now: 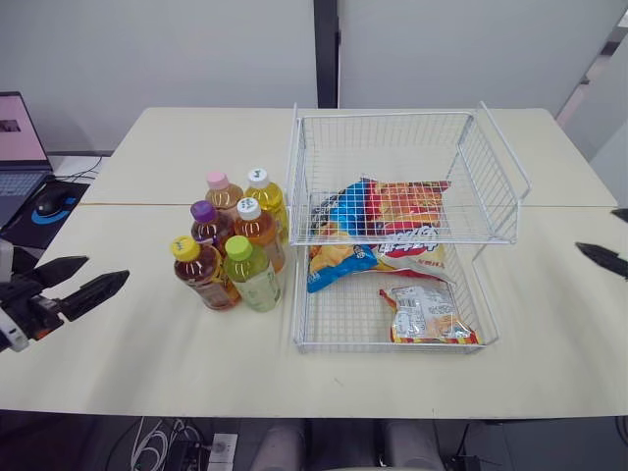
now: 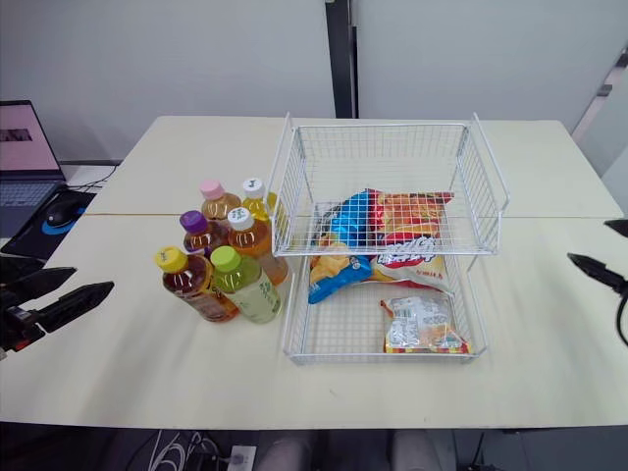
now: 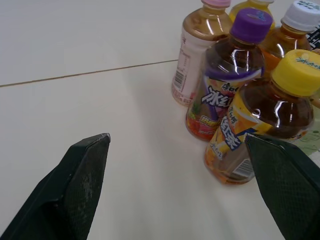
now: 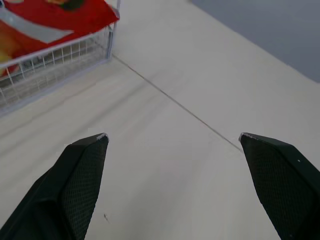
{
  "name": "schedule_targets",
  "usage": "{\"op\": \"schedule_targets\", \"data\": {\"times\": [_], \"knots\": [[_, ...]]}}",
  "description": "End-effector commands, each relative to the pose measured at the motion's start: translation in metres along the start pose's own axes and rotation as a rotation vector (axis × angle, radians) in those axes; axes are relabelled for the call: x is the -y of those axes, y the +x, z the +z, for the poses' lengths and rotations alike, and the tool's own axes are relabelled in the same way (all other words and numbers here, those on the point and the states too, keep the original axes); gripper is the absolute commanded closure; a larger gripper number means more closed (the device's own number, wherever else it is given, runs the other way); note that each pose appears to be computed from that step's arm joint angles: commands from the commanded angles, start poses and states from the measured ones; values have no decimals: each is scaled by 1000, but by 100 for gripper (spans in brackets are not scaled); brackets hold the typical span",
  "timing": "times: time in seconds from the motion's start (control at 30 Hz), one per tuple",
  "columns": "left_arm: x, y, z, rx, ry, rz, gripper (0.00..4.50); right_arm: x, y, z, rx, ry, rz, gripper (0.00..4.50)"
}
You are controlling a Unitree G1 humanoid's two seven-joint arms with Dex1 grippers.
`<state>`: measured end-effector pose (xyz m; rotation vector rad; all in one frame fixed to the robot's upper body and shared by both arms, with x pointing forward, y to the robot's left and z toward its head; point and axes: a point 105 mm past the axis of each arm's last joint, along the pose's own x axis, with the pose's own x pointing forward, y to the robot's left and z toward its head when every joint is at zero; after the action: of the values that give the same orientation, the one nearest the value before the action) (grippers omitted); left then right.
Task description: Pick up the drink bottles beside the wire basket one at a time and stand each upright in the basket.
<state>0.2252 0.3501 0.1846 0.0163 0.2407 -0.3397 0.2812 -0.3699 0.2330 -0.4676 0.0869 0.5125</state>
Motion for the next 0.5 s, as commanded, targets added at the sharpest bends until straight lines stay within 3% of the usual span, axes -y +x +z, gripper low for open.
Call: {"op": "schedule_targets", "data": {"times": [0.03, 0.33, 0.5], "knots": [[-14, -6, -4, 13, 8, 66, 5, -17, -13, 67, 137, 1, 128, 0], [-7, 6, -3, 7, 93, 25, 5, -88, 8, 167, 478, 59, 425, 0], [0, -2, 3, 34, 110, 29, 5, -131, 25, 192, 518, 41, 669, 0]]}}
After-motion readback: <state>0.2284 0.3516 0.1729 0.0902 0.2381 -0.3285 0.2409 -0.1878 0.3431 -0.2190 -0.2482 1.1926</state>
